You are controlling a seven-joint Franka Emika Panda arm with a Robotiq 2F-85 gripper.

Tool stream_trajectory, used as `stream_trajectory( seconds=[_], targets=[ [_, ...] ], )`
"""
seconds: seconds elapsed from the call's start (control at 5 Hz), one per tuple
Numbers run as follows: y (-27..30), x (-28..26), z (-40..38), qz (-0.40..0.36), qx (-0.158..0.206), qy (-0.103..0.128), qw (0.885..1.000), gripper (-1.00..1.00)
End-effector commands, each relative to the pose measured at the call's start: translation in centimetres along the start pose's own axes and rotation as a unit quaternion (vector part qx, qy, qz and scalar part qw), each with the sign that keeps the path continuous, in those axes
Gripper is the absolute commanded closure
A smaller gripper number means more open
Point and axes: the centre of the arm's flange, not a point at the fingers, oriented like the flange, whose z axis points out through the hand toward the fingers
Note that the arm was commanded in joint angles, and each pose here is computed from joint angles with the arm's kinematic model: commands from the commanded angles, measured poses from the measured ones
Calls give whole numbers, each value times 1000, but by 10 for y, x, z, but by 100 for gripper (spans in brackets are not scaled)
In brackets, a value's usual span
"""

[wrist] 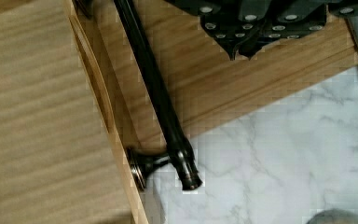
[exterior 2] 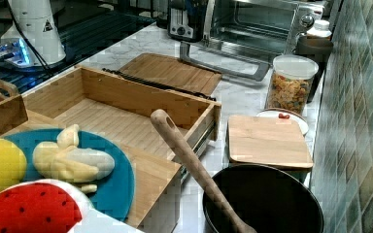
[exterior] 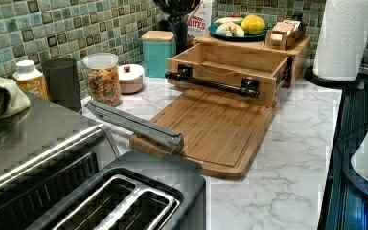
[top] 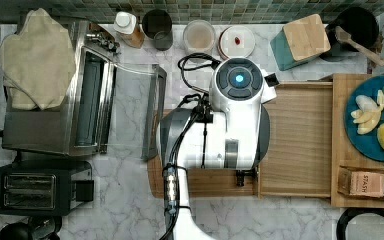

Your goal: Close the drawer.

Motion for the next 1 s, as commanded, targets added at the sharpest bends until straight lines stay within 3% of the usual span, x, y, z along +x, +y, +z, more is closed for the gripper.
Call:
stream_trajectory(
  seconds=[0.2, 0.8, 1.0],
  targets=[
    [-5, -9, 57, -61, -1, 11, 998, 100],
    [7, 2, 122, -112, 4, 7, 994, 100],
    [11, 4, 131, -115, 3, 17, 993, 100]
  ],
)
